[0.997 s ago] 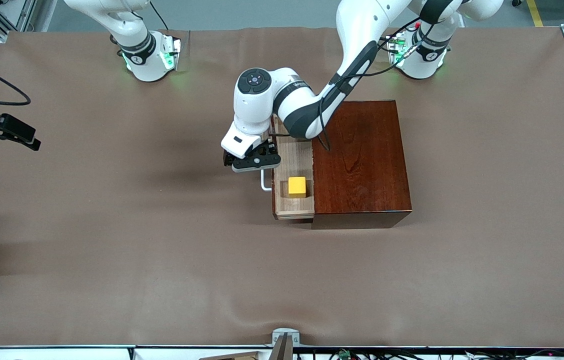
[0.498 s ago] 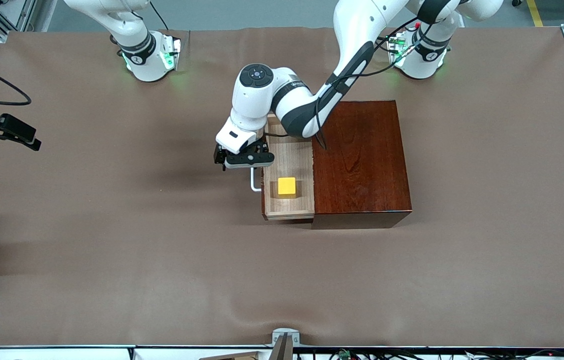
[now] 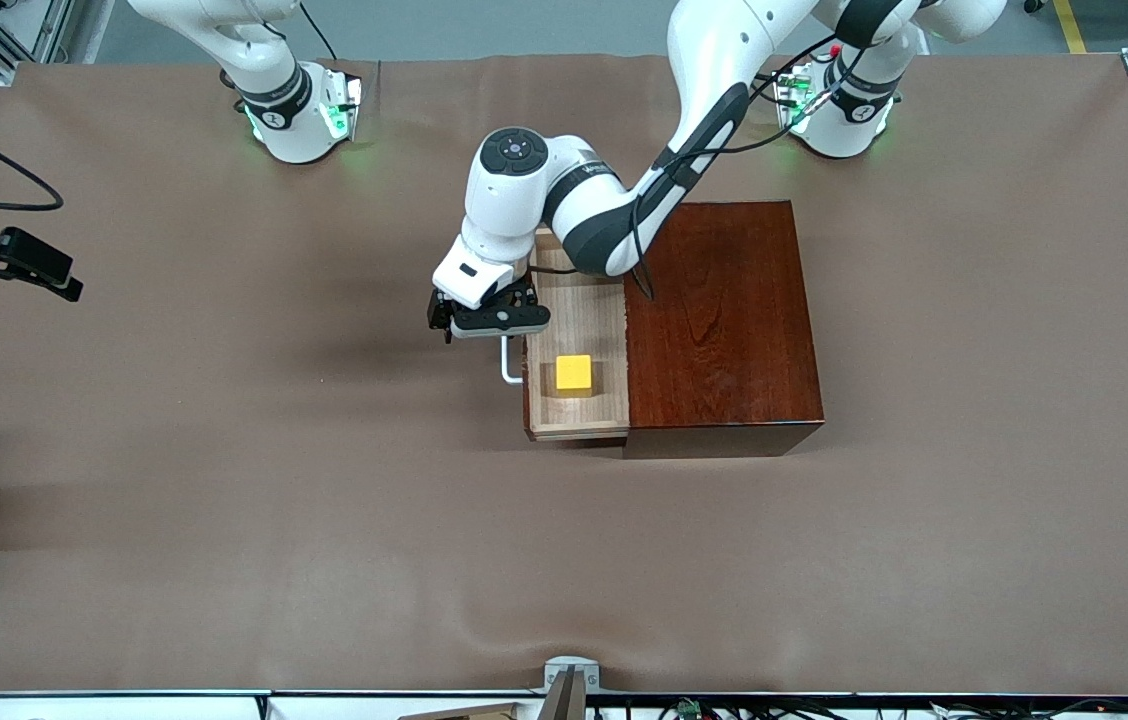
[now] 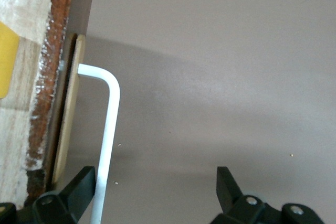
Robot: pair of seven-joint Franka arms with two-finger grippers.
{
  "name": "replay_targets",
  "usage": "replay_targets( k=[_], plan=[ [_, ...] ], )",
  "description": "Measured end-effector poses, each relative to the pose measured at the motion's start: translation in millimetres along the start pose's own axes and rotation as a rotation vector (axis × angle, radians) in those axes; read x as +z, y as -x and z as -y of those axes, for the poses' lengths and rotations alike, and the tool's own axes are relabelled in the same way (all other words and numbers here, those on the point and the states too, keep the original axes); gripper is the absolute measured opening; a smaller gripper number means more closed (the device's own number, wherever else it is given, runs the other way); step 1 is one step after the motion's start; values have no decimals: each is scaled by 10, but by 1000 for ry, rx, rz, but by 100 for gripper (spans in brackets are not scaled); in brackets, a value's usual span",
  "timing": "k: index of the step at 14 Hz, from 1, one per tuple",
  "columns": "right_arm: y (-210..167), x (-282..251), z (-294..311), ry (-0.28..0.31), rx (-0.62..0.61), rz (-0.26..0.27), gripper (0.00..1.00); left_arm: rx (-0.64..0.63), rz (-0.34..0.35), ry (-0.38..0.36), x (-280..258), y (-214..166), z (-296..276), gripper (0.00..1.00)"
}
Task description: Open drawer, take yellow block, close drawer
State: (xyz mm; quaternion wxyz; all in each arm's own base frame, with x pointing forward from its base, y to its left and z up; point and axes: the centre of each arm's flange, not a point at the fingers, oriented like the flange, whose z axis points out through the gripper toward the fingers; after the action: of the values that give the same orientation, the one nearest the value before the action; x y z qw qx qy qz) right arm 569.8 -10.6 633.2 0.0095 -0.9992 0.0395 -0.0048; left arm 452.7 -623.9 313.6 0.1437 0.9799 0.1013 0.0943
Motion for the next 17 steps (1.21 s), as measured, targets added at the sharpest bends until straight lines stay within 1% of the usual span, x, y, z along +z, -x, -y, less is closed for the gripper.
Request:
replay_targets(
  k=[3,4,5,6,10,12,17],
  plan=[
    [0,0,0,0,0,0,100,-3,-7,8,-37,-37,-9,100],
    [0,0,0,0,0,0,100,-4,-17,35,-96,-61,-58,100],
    [0,0,1,0,0,0,100,-4,-33,87,-216,-81,-163,100],
    [0,0,1,0,0,0,100,-3,-41,114,-322,-85,-246,100],
    [0,0,0,0,0,0,100,-31,-40,166,-554,-150,-363,100],
    [-2,-1,-4,0,1,-2,100,-77,-50,203,-795,-376,-358,100],
    [-7,-5,-3,0,1,-6,100,-207,-102,292,-1583,-1151,-134,100]
  ],
)
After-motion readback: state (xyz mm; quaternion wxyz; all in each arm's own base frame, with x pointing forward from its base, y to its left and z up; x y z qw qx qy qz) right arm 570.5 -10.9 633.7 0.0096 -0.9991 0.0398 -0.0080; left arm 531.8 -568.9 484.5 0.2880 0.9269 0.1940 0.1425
